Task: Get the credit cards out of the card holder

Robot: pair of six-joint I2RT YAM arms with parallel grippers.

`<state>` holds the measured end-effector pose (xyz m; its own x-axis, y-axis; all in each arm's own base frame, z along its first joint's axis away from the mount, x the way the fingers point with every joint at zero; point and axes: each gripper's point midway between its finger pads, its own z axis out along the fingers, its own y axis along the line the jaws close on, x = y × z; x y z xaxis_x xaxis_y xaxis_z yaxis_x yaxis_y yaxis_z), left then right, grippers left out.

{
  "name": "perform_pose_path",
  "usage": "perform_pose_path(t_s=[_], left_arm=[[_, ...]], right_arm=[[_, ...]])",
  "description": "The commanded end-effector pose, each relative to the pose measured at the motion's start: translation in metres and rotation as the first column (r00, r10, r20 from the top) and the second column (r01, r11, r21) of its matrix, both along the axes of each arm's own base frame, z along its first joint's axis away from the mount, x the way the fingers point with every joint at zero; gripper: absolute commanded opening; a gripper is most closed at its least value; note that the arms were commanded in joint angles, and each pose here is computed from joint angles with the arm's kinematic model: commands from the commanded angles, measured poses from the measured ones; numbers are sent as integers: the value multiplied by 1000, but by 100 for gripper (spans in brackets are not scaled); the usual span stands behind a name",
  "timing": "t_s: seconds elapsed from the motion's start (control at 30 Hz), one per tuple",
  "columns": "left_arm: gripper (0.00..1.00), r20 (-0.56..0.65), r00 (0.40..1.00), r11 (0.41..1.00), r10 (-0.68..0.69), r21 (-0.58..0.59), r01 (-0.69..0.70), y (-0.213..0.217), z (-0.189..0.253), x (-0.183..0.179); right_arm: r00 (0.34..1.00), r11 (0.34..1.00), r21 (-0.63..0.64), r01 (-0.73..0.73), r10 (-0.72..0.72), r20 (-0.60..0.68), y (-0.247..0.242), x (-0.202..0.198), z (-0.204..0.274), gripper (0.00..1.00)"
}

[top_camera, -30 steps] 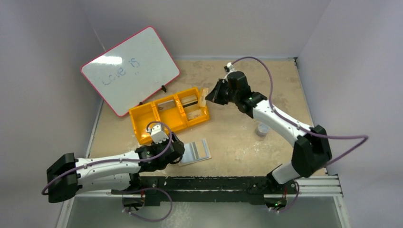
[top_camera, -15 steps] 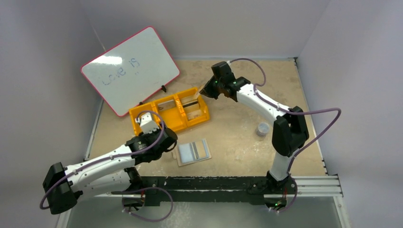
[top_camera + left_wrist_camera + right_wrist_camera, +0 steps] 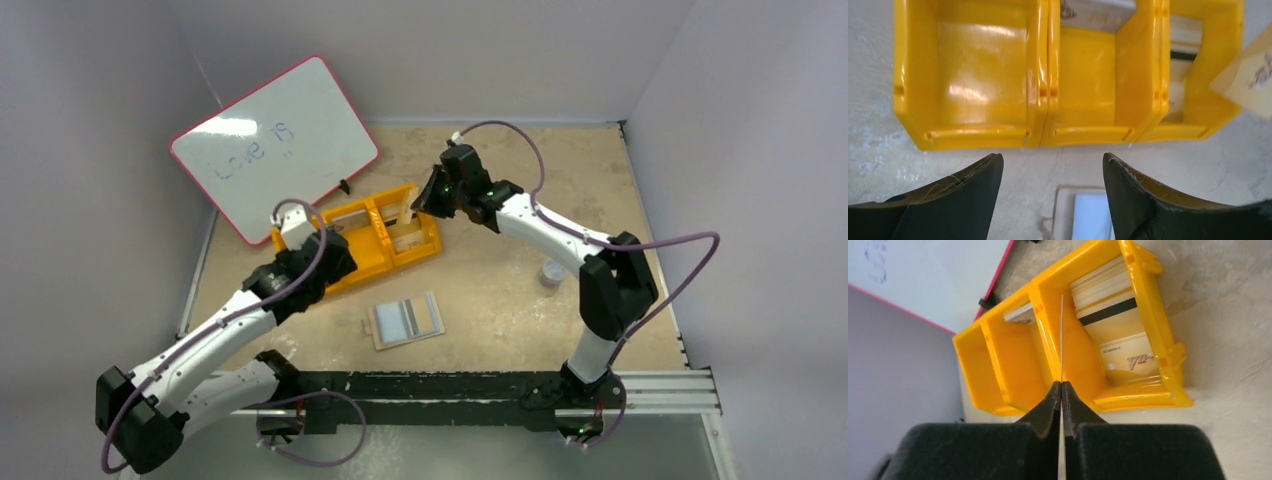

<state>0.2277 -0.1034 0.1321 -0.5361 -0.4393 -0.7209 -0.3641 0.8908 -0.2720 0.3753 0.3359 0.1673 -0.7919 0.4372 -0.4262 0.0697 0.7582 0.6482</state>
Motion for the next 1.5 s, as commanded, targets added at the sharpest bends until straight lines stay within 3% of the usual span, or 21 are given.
perform_pose_path(t_s=[0.0,0.07,0.13,0.27,0.33,0.47,0.57,0.7,0.93,1.17,1.47], left_arm=[[74,80,993,995,-82,-50,86,1,56,42],[77,100,985,985,-140,-84,149,0,75,60],[78,118,977,978,-179,-89,190,6,91,79],[79,237,920,939,-311,-70,335,4,137,108],[79,287,844,876,-452,-37,482,-16,157,114],[76,316,652,683,-689,-18,730,-58,166,110],[75,390,469,506,-792,-11,863,-86,169,99],[76,503,336,384,-796,-8,923,-107,179,91],[75,421,205,245,-884,43,969,-119,152,66],[68,407,202,252,-891,72,965,-120,149,69],[33,365,149,187,-919,71,980,-121,141,62]], right_arm=[[860,946,-138,-293,324,395,-1,7,60,0],[782,894,-244,-376,448,433,-4,2,63,0],[630,794,-369,-483,608,483,-1,-10,65,0],[380,587,-616,-526,810,447,-11,-17,65,0],[259,482,-681,-551,875,409,-12,-26,69,0],[15,275,-763,-585,944,329,-15,-50,69,0],[-85,193,-793,-579,952,294,-18,-61,74,0],[-156,166,-791,-589,937,313,-13,-69,87,0],[-205,137,-746,-652,916,346,-2,-78,101,0],[-252,105,-725,-680,896,365,1,-88,113,0],[-235,105,-705,-701,900,367,4,-84,116,0]])
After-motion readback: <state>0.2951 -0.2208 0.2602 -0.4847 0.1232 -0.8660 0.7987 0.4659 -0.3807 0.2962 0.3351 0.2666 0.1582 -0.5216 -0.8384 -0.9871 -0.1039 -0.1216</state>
